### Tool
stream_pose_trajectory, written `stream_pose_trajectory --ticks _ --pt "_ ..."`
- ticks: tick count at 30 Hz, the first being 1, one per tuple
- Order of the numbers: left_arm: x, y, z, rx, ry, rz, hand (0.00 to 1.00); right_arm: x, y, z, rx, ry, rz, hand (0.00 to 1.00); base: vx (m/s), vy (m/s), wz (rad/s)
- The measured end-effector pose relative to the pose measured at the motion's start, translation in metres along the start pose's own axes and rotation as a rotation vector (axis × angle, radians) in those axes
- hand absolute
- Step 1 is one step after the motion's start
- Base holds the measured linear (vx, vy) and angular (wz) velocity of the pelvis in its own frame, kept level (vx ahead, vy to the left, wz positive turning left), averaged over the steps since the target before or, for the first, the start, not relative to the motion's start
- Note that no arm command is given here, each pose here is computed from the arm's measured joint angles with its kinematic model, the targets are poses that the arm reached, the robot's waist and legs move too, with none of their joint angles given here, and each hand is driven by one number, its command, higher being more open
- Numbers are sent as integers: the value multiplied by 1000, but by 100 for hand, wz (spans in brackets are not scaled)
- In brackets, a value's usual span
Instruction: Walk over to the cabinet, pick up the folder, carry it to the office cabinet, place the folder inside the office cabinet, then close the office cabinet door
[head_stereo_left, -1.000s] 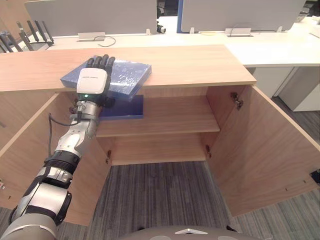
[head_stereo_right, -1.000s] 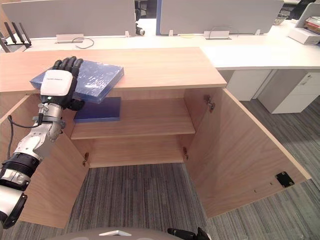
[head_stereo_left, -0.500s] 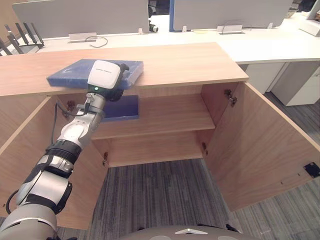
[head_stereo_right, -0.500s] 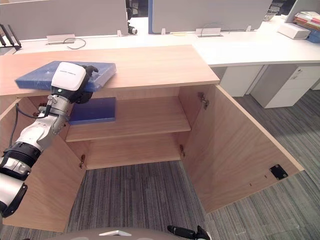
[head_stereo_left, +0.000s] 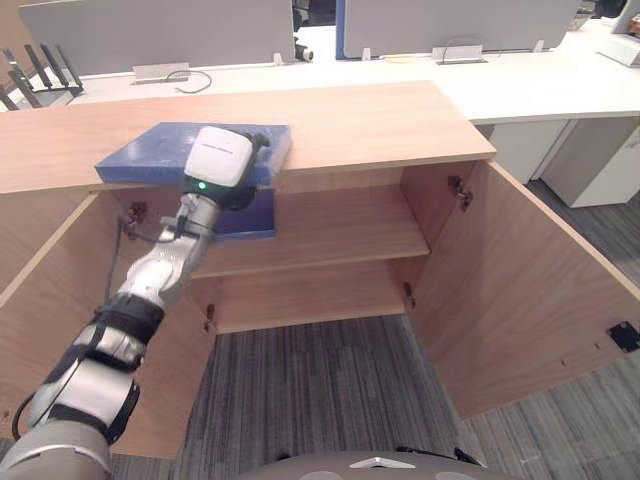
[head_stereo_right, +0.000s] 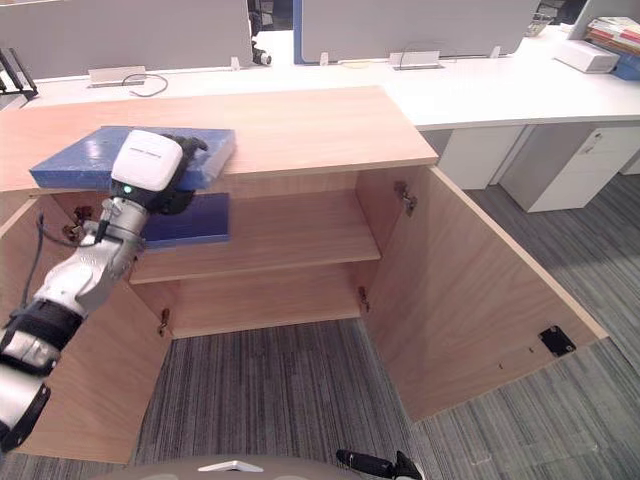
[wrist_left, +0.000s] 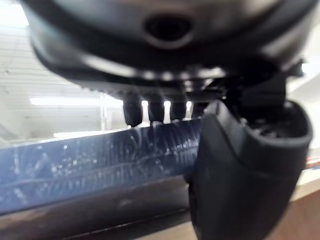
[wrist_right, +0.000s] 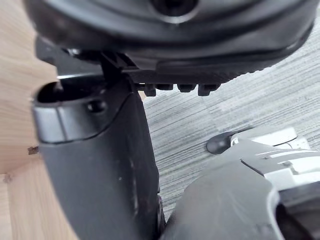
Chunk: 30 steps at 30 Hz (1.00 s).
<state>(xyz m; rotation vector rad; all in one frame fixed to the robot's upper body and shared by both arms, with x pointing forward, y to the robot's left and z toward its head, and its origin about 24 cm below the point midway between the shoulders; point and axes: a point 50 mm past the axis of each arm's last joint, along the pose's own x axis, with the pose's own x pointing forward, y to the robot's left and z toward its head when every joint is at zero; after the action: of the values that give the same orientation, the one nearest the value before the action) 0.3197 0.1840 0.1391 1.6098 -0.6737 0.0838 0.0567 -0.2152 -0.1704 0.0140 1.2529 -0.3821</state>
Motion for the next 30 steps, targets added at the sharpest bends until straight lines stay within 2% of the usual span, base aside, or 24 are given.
stream_pose_trajectory --ticks 4,6,9,14,21,23,27,30 --pt "-18 15 48 -160 -214 45 0 0 0 -3 -7 13 1 100 -15 -45 13" --pt "-25 29 75 -324 -305 88 0 0 2 1 -19 4 8 100 -31 -40 0" --pt "-29 46 99 -578 -338 159 0 0 3 1 -41 3 13 100 -38 -43 -2" --pt "-36 55 113 -779 -377 160 0 0 0 -2 -56 22 6 100 -39 -54 0" --pt "-42 57 111 -920 -309 185 0 1 1 1 -98 12 14 100 -32 -41 0" --pt "-46 50 113 -968 -278 133 0 1 2 2 -104 9 17 100 -34 -43 -1" --pt "-76 -8 121 -998 -125 -224 0 1 4 4 -115 6 23 100 -36 -46 -2" --pt "-90 -26 118 -989 -48 -324 0 1 4 4 -114 3 23 100 -20 -48 -1"
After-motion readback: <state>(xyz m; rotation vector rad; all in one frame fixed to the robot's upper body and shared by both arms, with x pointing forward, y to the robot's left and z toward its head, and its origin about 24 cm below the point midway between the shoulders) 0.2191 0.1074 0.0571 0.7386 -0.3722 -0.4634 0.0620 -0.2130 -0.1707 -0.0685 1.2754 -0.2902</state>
